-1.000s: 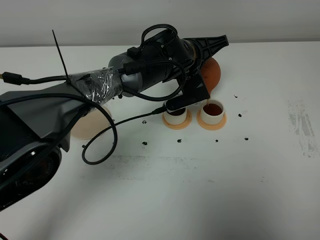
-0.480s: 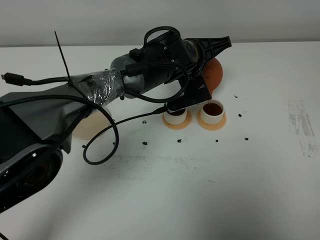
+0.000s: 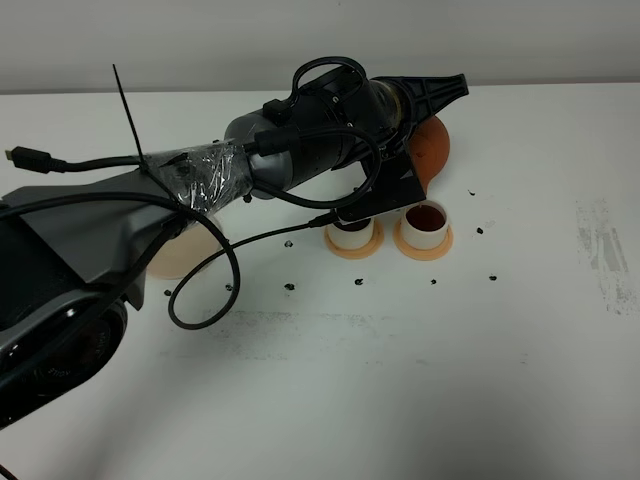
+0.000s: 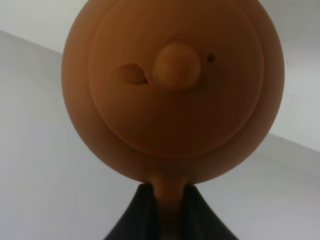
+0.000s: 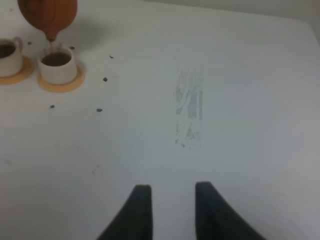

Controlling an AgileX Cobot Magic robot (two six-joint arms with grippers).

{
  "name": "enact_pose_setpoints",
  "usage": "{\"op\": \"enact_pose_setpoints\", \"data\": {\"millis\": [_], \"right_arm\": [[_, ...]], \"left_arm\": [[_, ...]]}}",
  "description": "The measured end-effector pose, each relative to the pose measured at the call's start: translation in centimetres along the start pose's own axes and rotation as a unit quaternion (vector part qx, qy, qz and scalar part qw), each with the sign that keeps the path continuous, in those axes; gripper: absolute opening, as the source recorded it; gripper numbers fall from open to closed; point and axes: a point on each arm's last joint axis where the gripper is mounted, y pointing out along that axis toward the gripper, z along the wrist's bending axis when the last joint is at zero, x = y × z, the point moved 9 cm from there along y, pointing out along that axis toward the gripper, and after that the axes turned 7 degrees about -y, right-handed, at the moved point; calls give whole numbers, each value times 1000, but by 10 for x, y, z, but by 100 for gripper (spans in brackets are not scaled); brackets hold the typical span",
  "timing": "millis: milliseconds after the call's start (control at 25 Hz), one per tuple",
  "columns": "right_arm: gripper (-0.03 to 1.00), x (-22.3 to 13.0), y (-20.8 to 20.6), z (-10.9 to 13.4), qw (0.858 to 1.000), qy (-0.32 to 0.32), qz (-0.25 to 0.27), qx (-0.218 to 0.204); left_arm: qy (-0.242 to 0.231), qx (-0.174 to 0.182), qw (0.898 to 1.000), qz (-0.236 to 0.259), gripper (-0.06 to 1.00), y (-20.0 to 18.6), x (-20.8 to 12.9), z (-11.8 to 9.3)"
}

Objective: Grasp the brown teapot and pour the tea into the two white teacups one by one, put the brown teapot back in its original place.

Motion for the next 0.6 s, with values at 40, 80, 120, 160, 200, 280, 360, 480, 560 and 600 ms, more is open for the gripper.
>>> {"op": "enact_pose_setpoints", "data": {"millis": [40,80,120,160,200,280,360,480,560,600], "right_arm": [[23,0,0,0,1000,0,0,0],[23,0,0,0,1000,0,0,0],[23,0,0,0,1000,0,0,0],[23,0,0,0,1000,0,0,0],[23,0,0,0,1000,0,0,0],[23,0,0,0,1000,0,0,0],[23,0,0,0,1000,0,0,0],[23,0,0,0,1000,0,0,0],[23,0,0,0,1000,0,0,0],[23,0,0,0,1000,0,0,0]], "left_arm": [[-4,0,1000,0,13,0,0,0],[-8,0,1000,-2,13,0,1,0],[-14,0,1000,-4,13,0,1,0],[-19,-2,1000,-6,13,0,2,-1],[-24,-4,1000,-9,13,0,3,-1],[-41,-10,999,-15,13,0,6,-4],[-63,-15,998,-19,13,-2,6,-5],[-108,-15,994,-16,13,-10,0,-2],[-133,-19,991,-13,13,-18,-7,-2],[-146,-24,989,-13,13,-25,-12,-3]]}}
